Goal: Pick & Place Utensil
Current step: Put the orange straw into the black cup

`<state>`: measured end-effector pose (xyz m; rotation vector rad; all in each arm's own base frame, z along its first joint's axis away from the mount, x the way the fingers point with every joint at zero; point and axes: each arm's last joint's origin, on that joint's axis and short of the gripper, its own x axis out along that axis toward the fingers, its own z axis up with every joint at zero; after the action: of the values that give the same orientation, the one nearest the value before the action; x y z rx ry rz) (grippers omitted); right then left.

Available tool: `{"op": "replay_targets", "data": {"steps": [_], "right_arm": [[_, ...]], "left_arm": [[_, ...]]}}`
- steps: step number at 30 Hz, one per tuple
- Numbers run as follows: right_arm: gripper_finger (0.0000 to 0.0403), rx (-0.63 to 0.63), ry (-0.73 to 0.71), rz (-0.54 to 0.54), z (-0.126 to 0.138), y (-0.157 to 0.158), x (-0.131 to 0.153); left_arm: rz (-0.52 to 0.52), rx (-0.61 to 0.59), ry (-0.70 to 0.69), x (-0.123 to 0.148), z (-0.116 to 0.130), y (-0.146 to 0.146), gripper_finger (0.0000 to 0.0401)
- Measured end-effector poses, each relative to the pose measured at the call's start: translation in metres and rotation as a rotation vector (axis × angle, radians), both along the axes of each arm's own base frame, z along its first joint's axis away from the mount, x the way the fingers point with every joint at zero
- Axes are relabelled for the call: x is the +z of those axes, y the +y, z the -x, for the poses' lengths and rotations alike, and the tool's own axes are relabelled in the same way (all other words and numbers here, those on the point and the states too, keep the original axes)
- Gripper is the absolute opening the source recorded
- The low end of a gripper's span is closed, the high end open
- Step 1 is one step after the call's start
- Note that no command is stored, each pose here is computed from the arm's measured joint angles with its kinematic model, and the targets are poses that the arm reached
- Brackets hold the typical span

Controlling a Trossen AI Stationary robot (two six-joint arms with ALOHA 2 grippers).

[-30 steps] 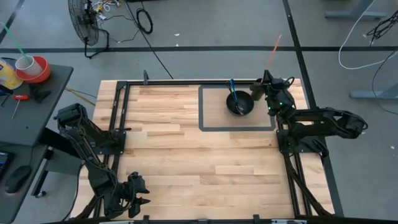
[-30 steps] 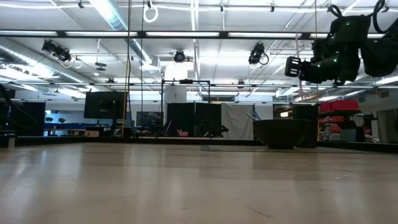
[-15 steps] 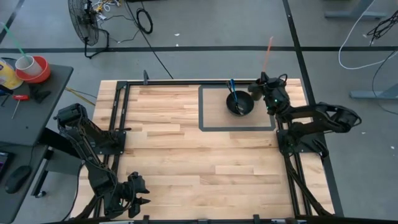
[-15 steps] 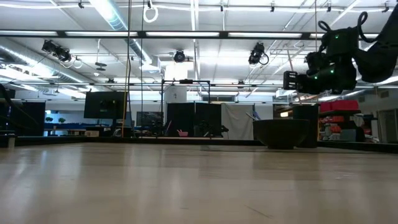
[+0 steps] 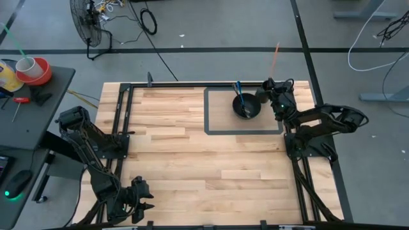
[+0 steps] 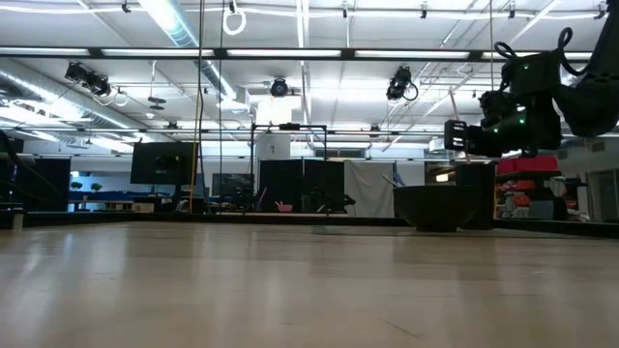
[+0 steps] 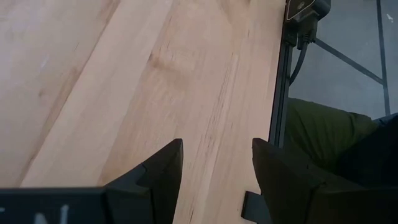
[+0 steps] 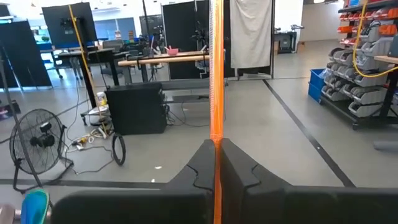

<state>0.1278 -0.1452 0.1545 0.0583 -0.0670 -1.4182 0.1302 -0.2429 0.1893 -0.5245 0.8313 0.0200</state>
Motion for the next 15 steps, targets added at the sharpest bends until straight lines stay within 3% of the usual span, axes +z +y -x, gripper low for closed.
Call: {"op": "replay_targets", "data": {"steps": [15], "right_arm": [[0.0029, 0.031, 0.007, -0.005, 0.0032, 0.0110, -0.0074]], "left_arm": [[-0.001, -0.001, 0.000, 0.0000, 0.0000, 0.0000, 0.0197]]}}
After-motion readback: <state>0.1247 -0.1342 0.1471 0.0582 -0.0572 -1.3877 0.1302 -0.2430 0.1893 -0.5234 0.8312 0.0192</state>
